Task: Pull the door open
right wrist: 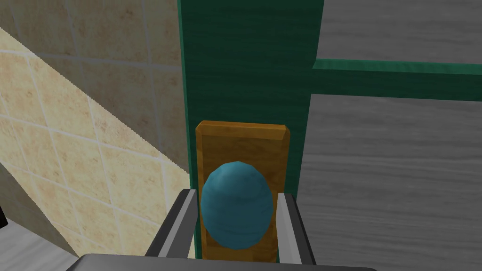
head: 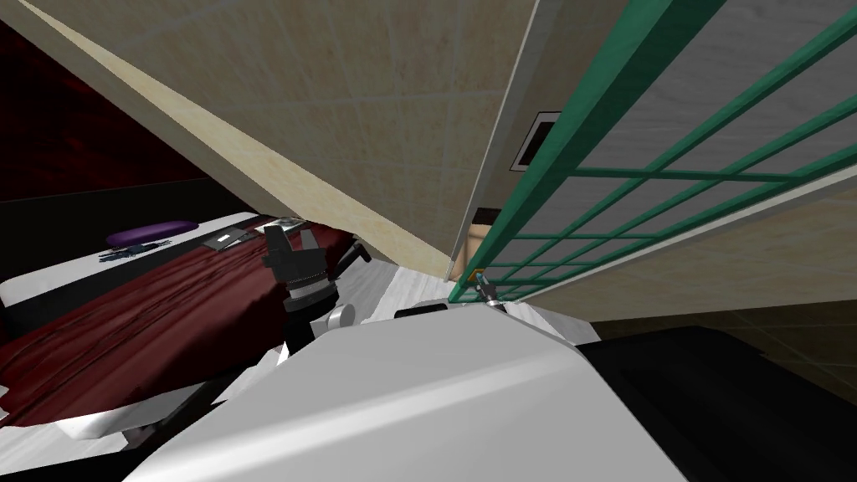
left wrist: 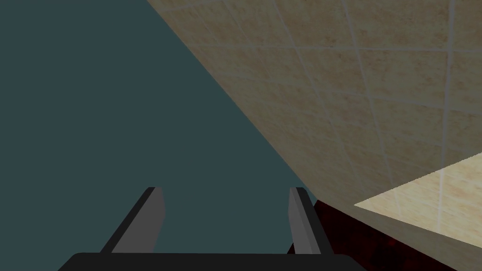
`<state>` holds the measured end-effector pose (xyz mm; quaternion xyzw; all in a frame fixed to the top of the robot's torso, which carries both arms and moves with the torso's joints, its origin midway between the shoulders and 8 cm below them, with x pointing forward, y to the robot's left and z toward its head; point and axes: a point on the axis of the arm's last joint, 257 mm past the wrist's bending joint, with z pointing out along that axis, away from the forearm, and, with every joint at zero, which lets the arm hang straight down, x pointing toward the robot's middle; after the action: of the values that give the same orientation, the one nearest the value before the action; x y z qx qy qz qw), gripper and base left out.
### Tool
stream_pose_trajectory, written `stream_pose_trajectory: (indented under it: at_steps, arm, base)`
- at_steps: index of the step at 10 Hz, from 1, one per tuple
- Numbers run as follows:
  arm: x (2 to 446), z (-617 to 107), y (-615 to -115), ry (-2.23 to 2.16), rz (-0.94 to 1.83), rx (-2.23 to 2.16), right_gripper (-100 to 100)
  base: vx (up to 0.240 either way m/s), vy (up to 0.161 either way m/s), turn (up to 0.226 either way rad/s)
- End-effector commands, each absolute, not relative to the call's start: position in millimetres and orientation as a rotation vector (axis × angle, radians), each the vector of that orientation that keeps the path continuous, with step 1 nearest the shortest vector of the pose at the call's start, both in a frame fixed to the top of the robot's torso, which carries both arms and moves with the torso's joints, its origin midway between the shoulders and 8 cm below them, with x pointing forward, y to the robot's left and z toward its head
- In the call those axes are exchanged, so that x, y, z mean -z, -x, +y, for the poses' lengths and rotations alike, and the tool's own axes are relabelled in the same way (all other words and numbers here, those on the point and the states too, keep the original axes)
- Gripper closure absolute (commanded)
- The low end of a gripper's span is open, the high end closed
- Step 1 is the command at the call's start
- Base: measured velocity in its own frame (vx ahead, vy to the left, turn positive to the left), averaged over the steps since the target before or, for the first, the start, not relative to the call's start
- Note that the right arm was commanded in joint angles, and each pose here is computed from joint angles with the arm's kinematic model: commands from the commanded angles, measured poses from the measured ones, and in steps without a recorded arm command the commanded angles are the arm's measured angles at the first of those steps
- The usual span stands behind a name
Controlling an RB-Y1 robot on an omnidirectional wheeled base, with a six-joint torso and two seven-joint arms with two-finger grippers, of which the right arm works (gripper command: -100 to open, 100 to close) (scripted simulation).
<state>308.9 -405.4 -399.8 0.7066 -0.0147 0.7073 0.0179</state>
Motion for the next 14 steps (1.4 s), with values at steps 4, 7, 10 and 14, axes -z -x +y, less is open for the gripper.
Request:
stream_pose_trajectory:
  at_steps: [4, 7, 10, 14]
  arm:
    - [401.2, -401.6, -295.3, -2.216, -0.015, -2.212, 100]
    - [400.7, -403.1, -282.9, -2.229, 0.017, -2.228, 100]
    - [399.4, -405.3, -278.6, -2.233, 0.033, -2.235, 100]
    - [400.7, -405.1, -269.8, -2.25, 0.061, -2.246, 100]
  base:
    - [-0.171, -0.044, 0.115]
    - [-0.23, -0.036, 0.136]
    - [-0.226, -0.056, 0.125]
    - [-0.257, -0.068, 0.199]
